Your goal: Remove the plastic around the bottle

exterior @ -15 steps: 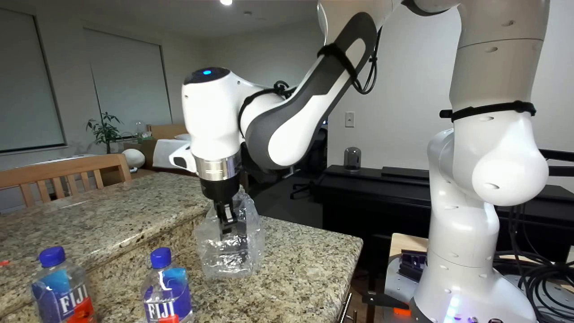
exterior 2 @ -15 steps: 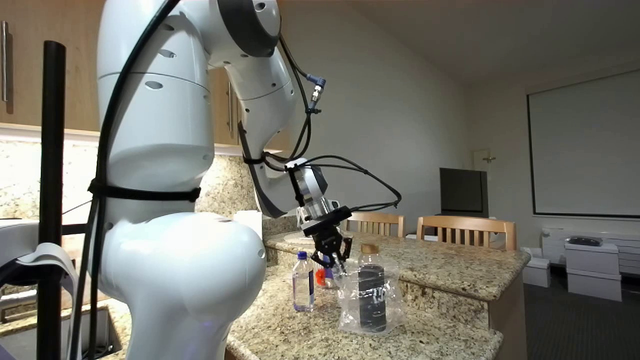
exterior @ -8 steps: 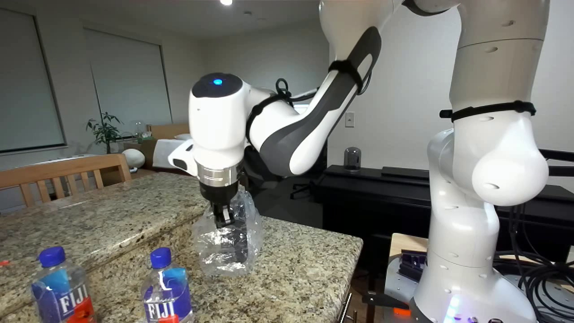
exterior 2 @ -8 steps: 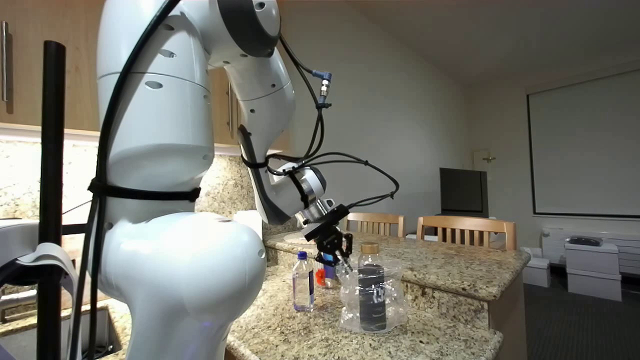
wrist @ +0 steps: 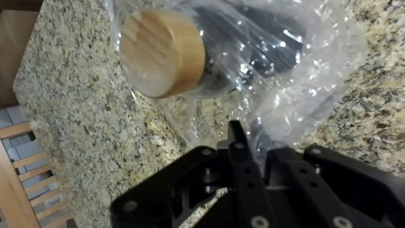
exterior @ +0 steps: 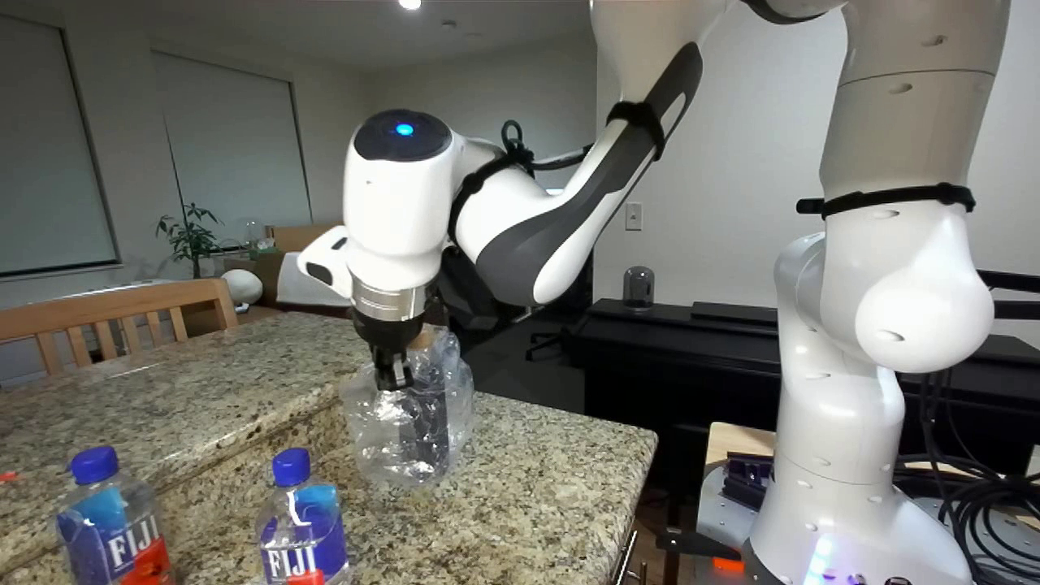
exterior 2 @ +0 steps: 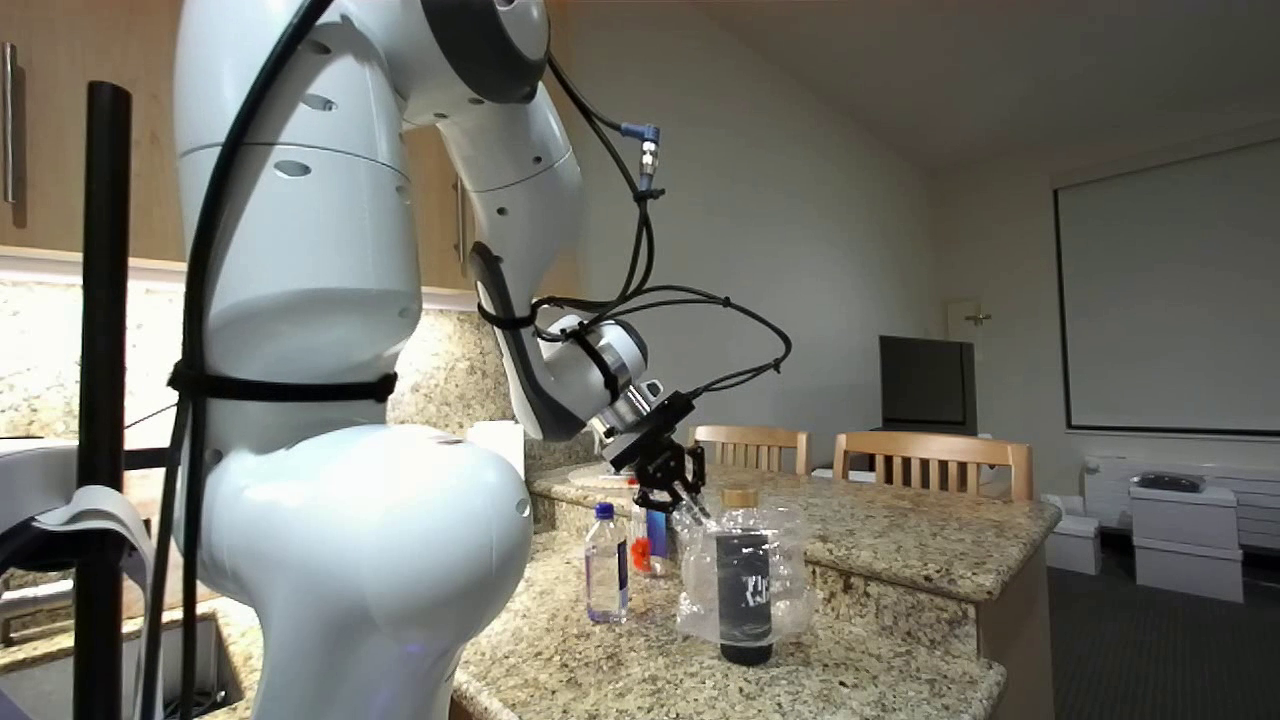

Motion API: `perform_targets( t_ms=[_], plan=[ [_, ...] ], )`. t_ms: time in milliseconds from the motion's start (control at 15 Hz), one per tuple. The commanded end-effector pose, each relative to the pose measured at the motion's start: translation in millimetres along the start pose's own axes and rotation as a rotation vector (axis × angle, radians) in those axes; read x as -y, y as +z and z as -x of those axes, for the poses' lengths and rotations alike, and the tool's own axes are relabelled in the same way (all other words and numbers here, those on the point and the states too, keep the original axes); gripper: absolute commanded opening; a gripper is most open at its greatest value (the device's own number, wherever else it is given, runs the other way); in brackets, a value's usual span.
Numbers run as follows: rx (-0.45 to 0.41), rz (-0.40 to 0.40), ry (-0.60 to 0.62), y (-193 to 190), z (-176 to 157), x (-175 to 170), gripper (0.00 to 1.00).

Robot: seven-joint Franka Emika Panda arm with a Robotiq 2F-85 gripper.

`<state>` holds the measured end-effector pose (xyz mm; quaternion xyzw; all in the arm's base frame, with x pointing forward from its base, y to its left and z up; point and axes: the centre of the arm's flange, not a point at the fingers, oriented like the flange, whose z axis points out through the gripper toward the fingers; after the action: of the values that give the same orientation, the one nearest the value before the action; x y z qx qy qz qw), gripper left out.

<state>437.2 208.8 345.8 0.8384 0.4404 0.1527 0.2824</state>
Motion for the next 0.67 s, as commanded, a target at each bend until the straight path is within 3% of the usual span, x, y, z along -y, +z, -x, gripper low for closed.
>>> perform_targets(
  t_ms=[0, 600],
  plan=[
    [-0.044, 0.085, 0.019, -20, 1, -5, 0.11],
    [-0.090, 0.204, 0.090, -46, -4, -35, 0.11]
  ],
)
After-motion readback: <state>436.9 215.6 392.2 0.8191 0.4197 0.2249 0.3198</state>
